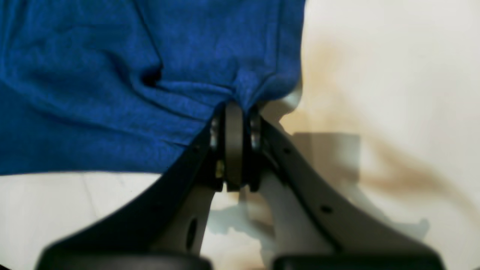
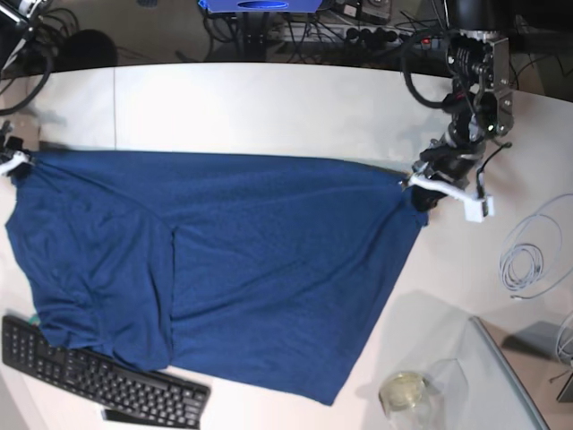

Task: Layout the t-shirt on the table in an organized manner, then fold the t-shirt properly
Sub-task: 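Lay the shirt back down flat with both grippers, pulling it taut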

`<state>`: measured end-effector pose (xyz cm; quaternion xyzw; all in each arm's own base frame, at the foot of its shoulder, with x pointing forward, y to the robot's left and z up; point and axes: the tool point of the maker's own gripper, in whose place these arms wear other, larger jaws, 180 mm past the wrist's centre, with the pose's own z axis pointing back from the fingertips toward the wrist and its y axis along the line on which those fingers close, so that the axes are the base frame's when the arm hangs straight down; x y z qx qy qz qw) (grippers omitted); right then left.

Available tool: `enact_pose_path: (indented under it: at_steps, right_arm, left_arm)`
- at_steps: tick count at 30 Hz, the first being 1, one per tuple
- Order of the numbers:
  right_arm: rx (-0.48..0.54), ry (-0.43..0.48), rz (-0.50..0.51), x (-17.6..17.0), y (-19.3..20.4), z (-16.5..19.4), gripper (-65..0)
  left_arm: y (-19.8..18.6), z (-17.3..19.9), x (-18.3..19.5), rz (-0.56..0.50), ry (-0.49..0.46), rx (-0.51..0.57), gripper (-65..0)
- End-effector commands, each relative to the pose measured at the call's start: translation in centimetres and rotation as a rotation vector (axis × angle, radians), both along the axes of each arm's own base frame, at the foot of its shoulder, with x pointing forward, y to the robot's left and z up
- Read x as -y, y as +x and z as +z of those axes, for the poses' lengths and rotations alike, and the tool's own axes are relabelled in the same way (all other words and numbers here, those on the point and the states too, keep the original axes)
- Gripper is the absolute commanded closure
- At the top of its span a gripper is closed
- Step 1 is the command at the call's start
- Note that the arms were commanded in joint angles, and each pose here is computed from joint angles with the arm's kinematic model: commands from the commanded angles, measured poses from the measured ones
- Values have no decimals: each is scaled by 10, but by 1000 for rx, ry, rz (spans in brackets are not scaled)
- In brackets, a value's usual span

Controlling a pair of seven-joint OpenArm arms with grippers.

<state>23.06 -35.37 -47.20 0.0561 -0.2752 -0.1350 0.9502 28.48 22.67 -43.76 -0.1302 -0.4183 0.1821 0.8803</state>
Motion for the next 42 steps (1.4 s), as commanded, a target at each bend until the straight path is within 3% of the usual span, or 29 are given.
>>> enact_pose_path:
  at_steps: [1,16,22,30,42]
  right_arm:
    - [29,-30,-1,14,6,12,0]
    - [-49,-38,-3,18,-29,-3,0]
    - [-101,-32,-26,33,-44,-12,0]
    - [-127,-27,-33,35,-53,-16,0]
    - [-152,-22,-39,33,-68,-21,0]
  left_arm:
    - [4,14,-12,16,26,47,0]
    - [-66,1,-17,38,44,-41,0]
    - [-86,12,-34,122,56,-29,0]
    - [-112,0,-30,139,43,-83,0]
    - [-115,-3,-22,143,24,-89,0]
